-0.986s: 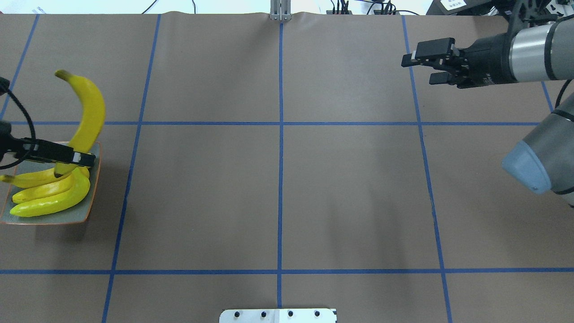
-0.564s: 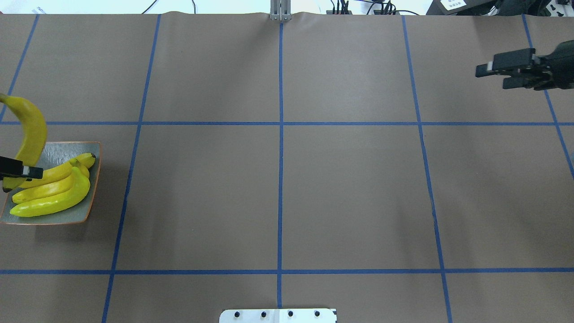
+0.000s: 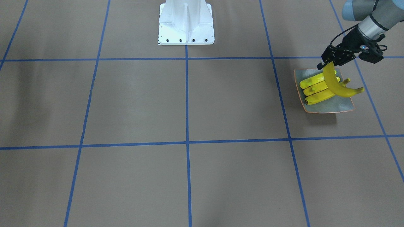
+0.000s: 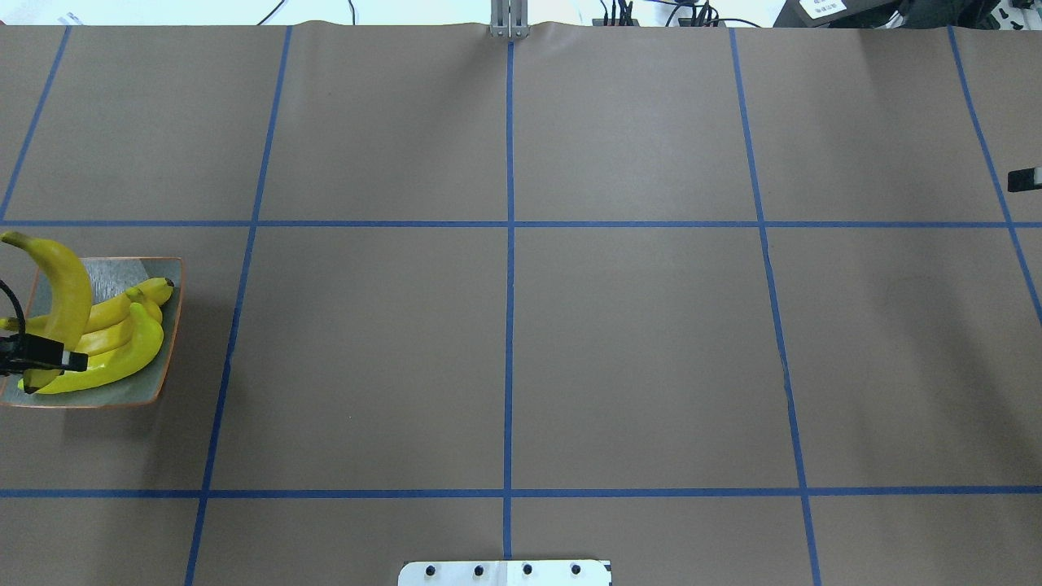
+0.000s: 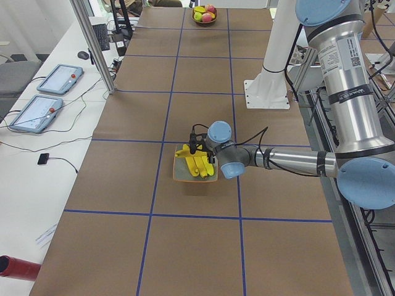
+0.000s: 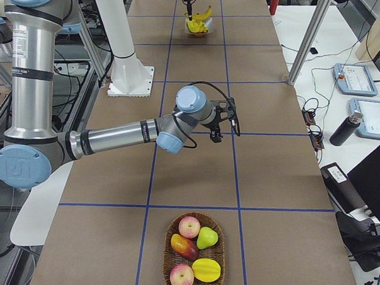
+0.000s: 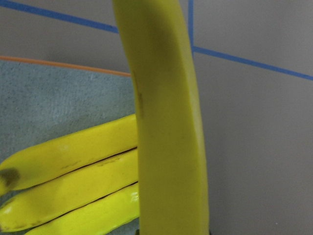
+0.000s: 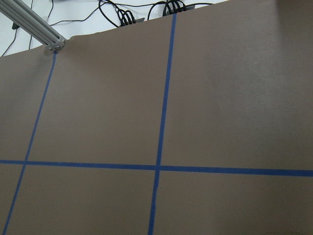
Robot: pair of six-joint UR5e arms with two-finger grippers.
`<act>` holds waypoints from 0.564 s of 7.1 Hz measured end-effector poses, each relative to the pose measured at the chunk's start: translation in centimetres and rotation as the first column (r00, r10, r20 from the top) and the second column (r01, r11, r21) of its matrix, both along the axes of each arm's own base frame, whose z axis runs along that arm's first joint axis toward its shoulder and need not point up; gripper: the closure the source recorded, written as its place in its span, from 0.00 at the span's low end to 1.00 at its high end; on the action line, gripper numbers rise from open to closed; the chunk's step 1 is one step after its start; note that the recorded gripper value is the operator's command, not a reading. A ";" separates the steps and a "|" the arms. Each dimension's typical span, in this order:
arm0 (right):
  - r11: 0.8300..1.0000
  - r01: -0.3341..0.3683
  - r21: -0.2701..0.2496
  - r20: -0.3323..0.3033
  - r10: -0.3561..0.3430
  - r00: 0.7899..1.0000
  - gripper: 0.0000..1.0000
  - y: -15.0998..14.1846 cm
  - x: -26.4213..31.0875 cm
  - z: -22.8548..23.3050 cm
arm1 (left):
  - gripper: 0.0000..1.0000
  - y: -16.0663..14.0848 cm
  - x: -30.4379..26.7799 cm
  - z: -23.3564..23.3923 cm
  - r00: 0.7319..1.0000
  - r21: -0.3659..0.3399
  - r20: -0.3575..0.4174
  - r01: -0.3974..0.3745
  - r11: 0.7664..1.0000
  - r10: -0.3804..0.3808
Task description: Transfer all bananas from basket to plate
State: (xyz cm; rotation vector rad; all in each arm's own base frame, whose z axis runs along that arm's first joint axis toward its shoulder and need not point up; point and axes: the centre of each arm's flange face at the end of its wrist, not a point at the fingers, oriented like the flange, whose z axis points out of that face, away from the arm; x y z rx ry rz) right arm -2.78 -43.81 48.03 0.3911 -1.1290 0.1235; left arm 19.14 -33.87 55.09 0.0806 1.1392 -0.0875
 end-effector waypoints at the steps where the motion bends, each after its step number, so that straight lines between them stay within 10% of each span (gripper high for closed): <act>1: 1.000 -0.001 0.000 -0.002 0.001 1.000 0.00 0.2 0.8 0.6 | 0.60 0.4 0.5 0.6 1.000 0.013 0.014 -0.018 1.000 0.018; 4: 1.000 -0.003 -0.002 0.001 0.003 1.000 0.00 0.3 1.4 1.0 | 0.46 0.9 0.5 1.3 0.999 0.048 0.033 -0.044 0.998 0.042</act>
